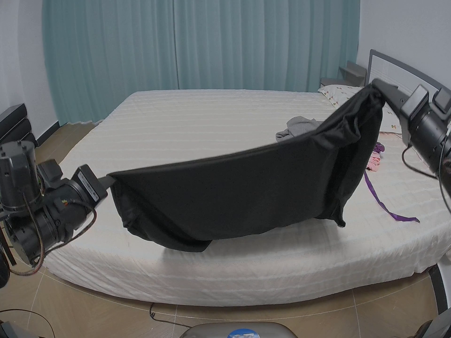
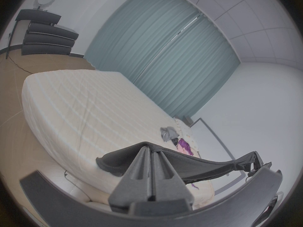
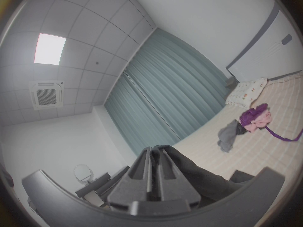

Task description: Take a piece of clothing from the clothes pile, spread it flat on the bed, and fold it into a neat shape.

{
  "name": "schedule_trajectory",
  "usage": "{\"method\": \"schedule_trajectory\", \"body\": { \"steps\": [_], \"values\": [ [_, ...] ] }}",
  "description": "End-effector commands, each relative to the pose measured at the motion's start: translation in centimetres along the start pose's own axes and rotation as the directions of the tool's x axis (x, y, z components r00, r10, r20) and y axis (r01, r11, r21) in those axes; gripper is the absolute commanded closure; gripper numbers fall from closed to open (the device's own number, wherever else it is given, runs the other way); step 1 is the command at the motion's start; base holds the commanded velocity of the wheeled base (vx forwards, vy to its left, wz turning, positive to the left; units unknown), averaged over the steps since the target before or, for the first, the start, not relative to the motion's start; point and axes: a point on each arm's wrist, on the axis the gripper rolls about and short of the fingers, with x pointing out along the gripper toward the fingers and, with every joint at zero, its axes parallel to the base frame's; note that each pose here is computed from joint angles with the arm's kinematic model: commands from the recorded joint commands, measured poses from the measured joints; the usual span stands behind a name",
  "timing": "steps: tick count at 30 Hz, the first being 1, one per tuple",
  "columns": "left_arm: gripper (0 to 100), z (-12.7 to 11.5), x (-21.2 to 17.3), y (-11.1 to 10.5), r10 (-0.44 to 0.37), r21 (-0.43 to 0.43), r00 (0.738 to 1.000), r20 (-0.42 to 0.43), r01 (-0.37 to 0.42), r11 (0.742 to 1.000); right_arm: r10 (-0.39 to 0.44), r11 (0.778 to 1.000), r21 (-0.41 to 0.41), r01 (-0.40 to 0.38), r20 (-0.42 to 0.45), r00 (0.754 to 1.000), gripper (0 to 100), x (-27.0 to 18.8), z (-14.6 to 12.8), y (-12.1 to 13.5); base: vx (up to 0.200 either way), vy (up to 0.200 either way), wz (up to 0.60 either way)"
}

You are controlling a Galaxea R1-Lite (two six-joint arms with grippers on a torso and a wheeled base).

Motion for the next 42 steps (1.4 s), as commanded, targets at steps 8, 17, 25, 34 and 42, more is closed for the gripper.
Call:
{"method": "schedule_trajectory", "body": {
  "steps": [8, 17, 25, 34, 42],
  "values": [
    [100, 3.4, 4.4, -2.9, 0.013, -0.024, 0.998, 0.061, -0.012, 1.000, -0.046, 0.999, -0.027, 0.046, 0.007, 0.999, 100, 6.3, -0.3, -0.6, 0.075, 0.000, 0.00],
    [100, 3.5, 9.2, -4.1, 0.022, -0.022, 0.998, 0.051, -0.021, 1.000, -0.145, 0.988, -0.055, 0.146, 0.010, 0.989, 100, 11.2, -2.2, -4.7, 0.200, 0.000, 0.00],
    [100, 2.7, 15.3, -2.9, 0.092, -0.020, 0.995, 0.029, -0.091, 0.996, -0.240, 0.968, -0.080, 0.236, -0.035, 0.970, 100, 14.5, -5.5, -9.4, 0.200, 0.000, 0.00],
    [100, -1.1, 21.6, 0.3, 0.193, 0.001, 0.980, -0.057, -0.193, 0.981, -0.344, 0.936, -0.114, 0.332, -0.112, 0.932, 100, 17.0, -10.6, -15.3, 0.089, 0.000, 0.00],
    [100, -4.4, 25.7, 2.9, 0.218, 0.011, 0.973, -0.076, -0.218, 0.976, -0.389, 0.919, -0.134, 0.370, -0.167, 0.906, 100, 18.0, -14.8, -18.8, 0.000, 0.000, 0.00]
  ]
}}
